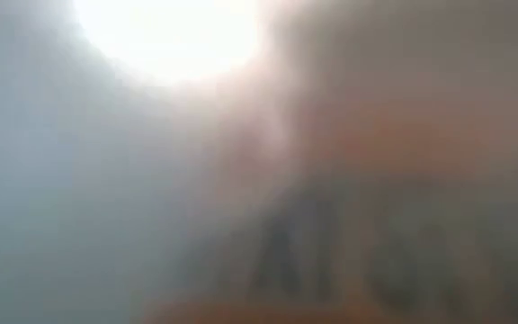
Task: Sort Maruchan noodles
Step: Return to Home Position
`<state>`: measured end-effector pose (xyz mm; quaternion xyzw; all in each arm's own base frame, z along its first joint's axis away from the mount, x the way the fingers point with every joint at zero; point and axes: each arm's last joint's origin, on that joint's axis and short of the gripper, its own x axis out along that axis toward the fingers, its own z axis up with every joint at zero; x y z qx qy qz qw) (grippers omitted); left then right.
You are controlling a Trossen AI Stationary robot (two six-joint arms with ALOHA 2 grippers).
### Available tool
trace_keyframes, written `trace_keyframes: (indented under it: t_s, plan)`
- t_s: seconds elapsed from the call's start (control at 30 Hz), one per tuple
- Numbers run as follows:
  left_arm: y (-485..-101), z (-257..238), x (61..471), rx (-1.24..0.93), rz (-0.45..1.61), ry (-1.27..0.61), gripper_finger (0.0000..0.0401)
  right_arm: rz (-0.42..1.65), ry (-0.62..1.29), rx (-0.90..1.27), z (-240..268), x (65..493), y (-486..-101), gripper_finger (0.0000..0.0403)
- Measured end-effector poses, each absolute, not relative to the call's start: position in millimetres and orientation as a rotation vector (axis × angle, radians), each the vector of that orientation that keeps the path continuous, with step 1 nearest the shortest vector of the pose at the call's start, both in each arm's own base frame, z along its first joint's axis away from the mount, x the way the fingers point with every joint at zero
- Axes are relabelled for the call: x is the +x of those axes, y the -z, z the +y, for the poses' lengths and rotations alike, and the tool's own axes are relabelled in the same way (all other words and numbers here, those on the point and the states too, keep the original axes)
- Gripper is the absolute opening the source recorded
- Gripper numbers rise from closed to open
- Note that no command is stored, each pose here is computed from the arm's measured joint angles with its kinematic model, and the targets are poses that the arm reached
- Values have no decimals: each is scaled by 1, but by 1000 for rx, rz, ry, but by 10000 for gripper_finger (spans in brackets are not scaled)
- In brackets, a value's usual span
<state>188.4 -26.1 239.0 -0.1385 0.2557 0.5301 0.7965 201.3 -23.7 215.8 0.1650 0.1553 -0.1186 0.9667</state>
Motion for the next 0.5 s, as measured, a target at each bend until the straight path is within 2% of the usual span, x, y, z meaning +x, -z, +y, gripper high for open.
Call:
trace_keyframes:
  t_s: [0.33,0.43,0.5]
  plan:
    - [-203,-17,154,-469,376,-1012,75,181,45,343,10,175,-181,242]
    - [-196,-19,155,-462,363,-888,75,172,7,343,15,170,-172,242]
    - [-192,-22,160,-426,375,-726,75,187,-10,338,18,167,-168,242]
